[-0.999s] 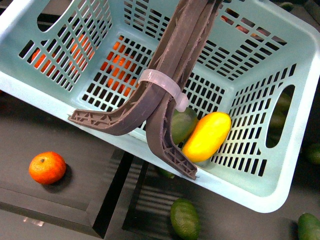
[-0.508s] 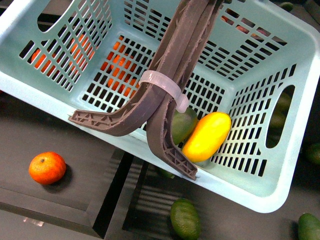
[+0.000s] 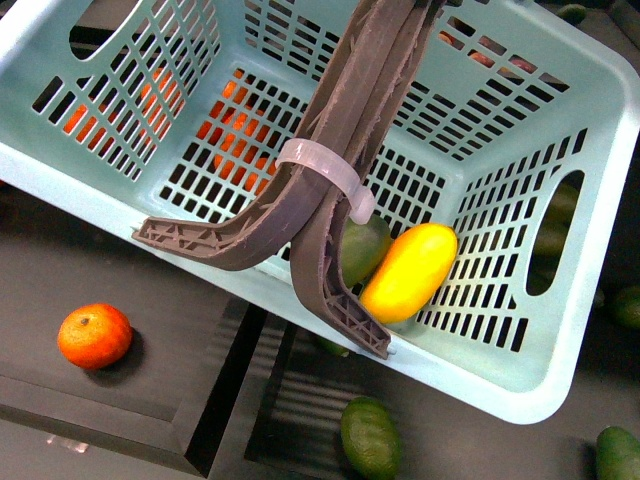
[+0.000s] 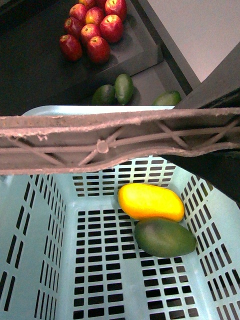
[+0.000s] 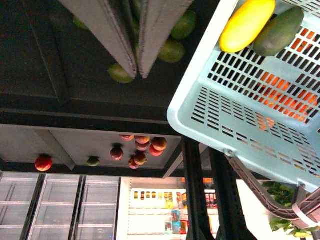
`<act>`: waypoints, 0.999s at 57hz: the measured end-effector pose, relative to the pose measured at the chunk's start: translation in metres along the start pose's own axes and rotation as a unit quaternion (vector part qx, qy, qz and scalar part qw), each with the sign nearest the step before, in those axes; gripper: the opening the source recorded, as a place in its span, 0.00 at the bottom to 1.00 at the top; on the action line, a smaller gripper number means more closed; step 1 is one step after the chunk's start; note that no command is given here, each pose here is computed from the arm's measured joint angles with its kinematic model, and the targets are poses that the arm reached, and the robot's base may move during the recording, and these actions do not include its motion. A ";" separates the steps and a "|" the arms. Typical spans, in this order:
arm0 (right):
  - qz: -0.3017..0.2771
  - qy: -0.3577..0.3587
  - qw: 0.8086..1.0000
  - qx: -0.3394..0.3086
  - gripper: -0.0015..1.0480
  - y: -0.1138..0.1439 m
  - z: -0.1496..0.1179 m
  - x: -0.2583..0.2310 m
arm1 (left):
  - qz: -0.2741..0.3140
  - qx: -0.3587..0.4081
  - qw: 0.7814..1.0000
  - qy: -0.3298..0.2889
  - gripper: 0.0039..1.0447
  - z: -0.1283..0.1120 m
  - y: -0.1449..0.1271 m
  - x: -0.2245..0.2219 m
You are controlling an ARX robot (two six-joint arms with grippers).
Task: Pick mango and avocado into basket
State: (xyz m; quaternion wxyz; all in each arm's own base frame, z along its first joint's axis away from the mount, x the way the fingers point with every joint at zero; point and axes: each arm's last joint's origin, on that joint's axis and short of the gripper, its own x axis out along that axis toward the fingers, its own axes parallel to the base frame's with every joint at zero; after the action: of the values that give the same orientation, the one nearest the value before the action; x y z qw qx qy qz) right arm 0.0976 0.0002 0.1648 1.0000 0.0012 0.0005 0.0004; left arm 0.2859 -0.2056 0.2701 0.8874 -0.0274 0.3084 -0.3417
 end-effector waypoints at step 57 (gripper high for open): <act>0.000 0.000 1.000 0.000 0.93 0.000 0.000 0.000 | 0.010 -0.001 1.000 -0.002 0.09 0.000 0.002 0.000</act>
State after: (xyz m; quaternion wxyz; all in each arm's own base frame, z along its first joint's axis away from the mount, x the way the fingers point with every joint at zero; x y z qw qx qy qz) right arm 0.0976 0.0002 0.1648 1.0000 0.0012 0.0007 0.0002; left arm 0.2873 -0.2038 0.2698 0.8914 -0.0255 0.3072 -0.3323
